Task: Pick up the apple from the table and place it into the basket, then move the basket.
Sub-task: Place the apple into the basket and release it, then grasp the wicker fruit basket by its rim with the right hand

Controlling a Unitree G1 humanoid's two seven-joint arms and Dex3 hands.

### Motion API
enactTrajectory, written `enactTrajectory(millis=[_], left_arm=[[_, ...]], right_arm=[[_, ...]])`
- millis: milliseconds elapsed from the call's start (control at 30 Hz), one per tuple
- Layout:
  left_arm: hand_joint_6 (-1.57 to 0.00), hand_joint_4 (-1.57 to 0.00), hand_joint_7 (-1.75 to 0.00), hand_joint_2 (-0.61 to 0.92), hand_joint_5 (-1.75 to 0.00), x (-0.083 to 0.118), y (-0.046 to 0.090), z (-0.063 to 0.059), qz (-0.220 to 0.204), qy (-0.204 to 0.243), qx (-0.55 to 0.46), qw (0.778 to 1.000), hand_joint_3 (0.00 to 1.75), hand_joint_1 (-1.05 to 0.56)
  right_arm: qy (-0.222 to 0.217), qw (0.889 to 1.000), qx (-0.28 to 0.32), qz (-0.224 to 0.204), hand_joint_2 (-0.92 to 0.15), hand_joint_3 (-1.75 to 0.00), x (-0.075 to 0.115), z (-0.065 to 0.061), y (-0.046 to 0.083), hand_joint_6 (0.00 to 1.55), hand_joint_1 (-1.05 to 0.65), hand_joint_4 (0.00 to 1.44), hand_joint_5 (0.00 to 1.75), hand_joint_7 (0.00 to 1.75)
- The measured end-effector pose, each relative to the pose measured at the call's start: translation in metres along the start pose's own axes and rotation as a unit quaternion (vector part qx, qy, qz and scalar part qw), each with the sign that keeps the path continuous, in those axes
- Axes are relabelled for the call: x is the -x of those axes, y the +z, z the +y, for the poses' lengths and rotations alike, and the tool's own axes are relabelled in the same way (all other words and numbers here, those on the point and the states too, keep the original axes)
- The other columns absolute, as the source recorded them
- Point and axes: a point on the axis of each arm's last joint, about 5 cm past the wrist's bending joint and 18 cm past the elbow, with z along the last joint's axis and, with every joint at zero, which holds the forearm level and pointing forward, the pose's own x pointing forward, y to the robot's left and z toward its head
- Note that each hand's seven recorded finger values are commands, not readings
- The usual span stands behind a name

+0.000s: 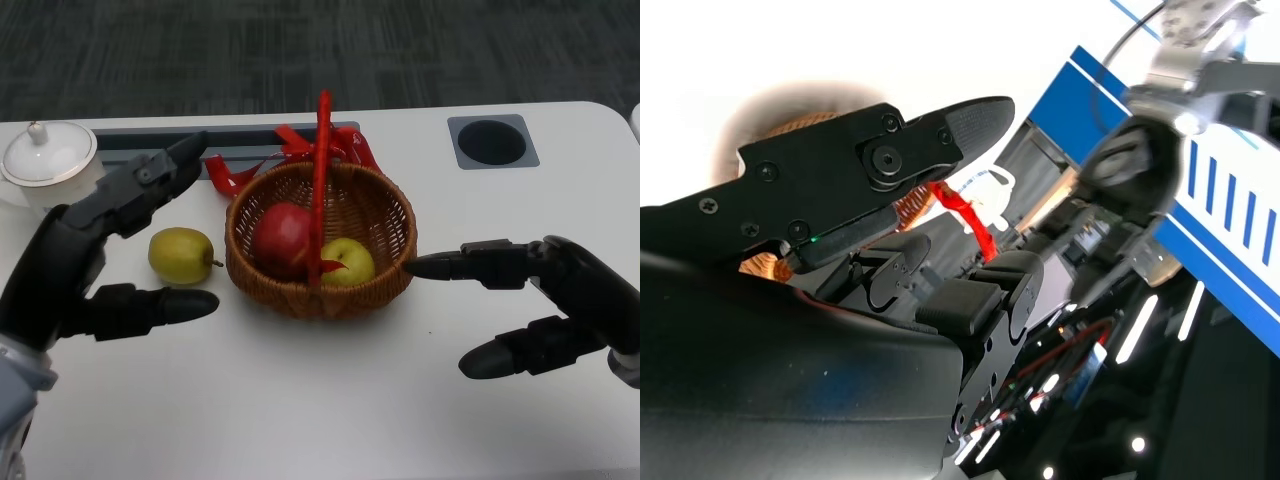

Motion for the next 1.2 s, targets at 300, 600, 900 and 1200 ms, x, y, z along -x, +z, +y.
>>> enactTrajectory(millis=[300,600,900,1200], left_arm=[[-0.56,-0.59,-0.04,0.72,-0.06,0.031,0.005,0.012,0.019,-0.006,0.005,1.000,0.00,-0.56],[-0.64,-0.70,-0.04,0.73,-0.07,0.036,0.006,0.017,0.018,-0.016,0.008,1.000,0.01,-0.52],[-0.68,-0.74,-0.03,0.73,-0.06,0.037,0.006,0.023,0.023,-0.022,-0.002,0.999,0.00,-0.51],[-0.68,-0.74,-0.02,0.72,-0.04,0.038,0.006,0.023,0.025,-0.021,0.000,0.999,0.00,-0.51]], right_arm=[[0.044,0.998,0.042,0.014,-0.85,0.00,-0.021,-0.009,-0.002,0.48,-0.61,0.56,0.00,0.00],[0.091,0.990,0.105,0.017,-0.80,0.00,-0.050,-0.015,0.000,0.44,-0.62,0.55,0.00,0.00],[0.144,0.979,0.138,0.034,-0.78,0.00,-0.071,-0.008,-0.006,0.47,-0.61,0.60,0.02,0.01],[0.186,0.967,0.152,0.082,-0.77,0.00,-0.081,0.005,-0.017,0.49,-0.59,0.60,0.01,0.01]])
